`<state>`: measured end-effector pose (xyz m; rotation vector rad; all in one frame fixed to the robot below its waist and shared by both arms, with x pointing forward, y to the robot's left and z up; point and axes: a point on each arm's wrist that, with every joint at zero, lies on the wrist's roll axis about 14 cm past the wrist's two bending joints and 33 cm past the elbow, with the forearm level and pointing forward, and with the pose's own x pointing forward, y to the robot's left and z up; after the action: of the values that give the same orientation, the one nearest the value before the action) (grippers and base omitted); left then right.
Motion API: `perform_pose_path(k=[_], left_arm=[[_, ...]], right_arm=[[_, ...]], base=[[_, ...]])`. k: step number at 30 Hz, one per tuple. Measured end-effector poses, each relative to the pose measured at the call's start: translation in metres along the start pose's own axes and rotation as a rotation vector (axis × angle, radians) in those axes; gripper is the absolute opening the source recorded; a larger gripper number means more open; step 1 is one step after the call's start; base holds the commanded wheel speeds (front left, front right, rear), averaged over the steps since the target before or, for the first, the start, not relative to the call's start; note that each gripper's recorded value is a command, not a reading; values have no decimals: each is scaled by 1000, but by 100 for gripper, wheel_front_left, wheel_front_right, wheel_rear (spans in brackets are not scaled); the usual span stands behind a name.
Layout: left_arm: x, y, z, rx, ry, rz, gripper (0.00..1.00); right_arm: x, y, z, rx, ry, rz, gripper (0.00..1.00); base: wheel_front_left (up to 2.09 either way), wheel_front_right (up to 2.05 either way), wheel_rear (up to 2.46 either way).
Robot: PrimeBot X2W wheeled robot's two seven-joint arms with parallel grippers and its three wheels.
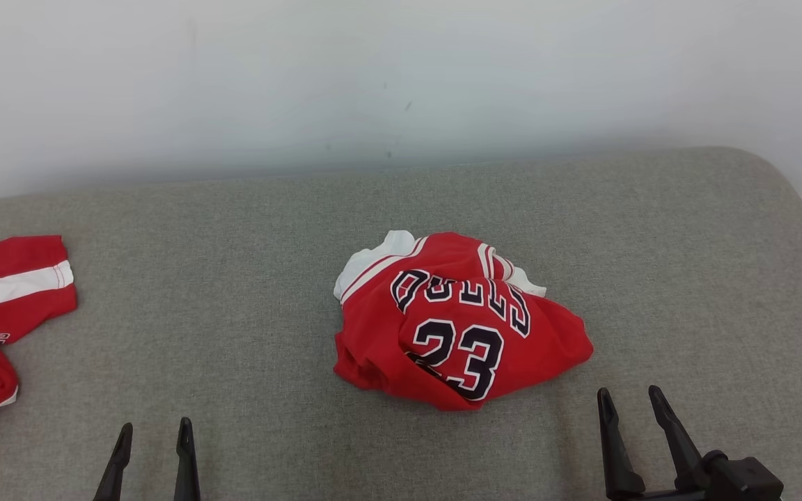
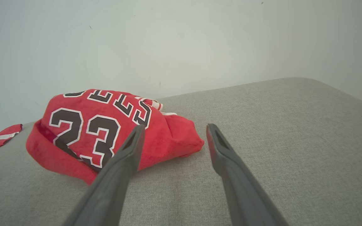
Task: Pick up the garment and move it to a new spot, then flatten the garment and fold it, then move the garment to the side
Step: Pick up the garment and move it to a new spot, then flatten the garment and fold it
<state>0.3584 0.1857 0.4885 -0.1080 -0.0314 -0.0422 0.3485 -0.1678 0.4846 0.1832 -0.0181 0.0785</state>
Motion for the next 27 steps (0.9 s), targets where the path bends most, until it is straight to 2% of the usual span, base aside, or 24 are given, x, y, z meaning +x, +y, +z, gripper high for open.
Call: perform_pose_path(k=[27], left_arm=[[-1,0,-6,-5,20,1,100]], right_arm=[[0,1,-3,-1,8,4,100]], base=[[0,0,0]])
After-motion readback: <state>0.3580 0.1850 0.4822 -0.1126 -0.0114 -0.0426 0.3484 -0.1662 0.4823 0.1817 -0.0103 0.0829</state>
